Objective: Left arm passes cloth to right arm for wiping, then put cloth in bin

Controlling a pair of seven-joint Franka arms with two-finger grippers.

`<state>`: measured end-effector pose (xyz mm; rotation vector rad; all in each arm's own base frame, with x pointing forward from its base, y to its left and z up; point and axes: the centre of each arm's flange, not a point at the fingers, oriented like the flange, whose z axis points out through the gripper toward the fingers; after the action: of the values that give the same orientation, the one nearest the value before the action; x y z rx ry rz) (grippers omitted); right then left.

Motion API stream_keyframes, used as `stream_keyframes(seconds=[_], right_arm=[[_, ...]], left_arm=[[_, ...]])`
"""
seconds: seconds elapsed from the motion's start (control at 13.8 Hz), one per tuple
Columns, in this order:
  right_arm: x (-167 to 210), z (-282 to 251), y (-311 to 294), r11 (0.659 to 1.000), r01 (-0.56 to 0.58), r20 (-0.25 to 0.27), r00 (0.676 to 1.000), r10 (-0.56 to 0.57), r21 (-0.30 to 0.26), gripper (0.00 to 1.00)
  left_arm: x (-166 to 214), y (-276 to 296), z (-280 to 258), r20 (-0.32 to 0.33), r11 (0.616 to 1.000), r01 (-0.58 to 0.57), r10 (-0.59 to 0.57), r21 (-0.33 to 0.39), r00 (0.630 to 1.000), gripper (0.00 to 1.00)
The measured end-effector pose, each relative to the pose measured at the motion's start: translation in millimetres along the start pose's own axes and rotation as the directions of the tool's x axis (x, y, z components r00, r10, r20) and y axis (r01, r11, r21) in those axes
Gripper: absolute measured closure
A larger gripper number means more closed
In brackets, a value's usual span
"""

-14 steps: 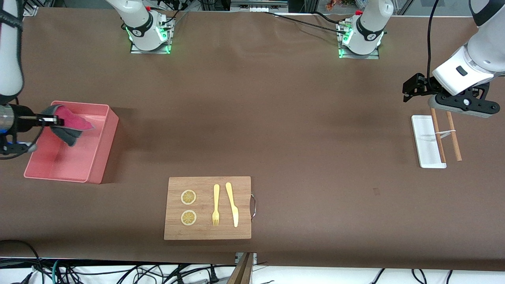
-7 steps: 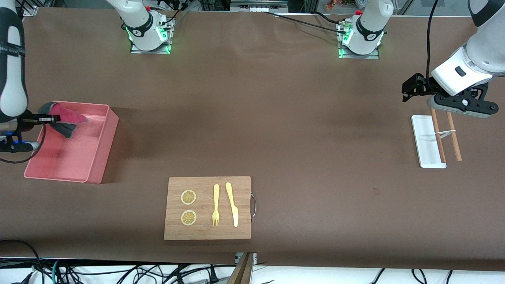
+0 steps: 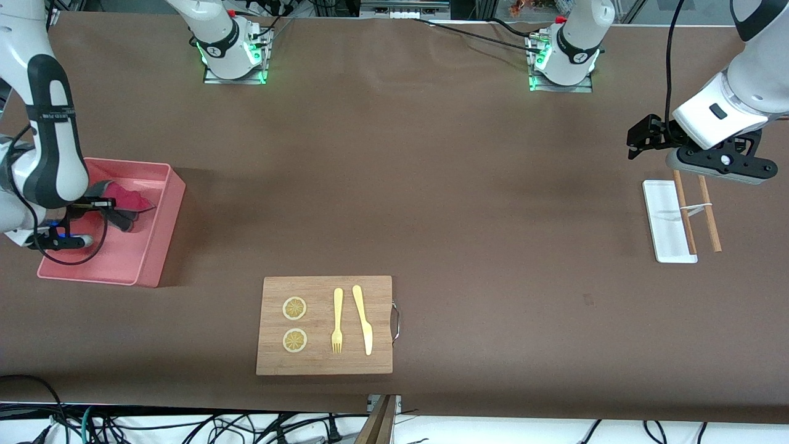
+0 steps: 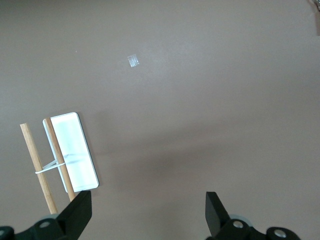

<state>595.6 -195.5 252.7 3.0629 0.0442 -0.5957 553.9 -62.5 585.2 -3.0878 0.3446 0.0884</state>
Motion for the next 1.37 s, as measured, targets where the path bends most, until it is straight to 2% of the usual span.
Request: stream_keyframes(seconds=[0.22,0.29,0.58,0.94,1.08,1.37], right_arm=[[14,17,0,1.0,0.005,-0.033,0.999,-0.006,-0.023,0.97],[16,18,0,1.0,0.006,-0.037,0.999,-0.007,-0.026,0.92],[12,-15,1,0.999,0.003,-0.085,0.996,-0.006,-0.033,0.52],[-32,-135,-25,0.999,0.039,-0.15,0.988,-0.04,-0.01,0.02],[-50,-174,-47,0.998,0.064,-0.179,0.982,-0.064,-0.007,0.0],[-82,-234,-108,0.999,0.041,-0.228,0.973,-0.038,0.008,0.0]], left_arm=[[0,0,-1,-0.003,1.0,0.0,0.0,0.0,1.0,0.0],[1,0,-1,-0.003,1.0,-0.001,0.001,0.0,1.0,0.0],[3,0,1,0.001,1.0,-0.001,0.001,-0.001,1.0,0.0],[3,0,1,0.001,1.0,-0.001,0.001,-0.001,1.0,0.0],[3,0,1,0.001,1.0,-0.001,0.001,-0.001,1.0,0.0],[3,0,1,0.001,1.0,-0.001,0.001,-0.001,1.0,0.0]])
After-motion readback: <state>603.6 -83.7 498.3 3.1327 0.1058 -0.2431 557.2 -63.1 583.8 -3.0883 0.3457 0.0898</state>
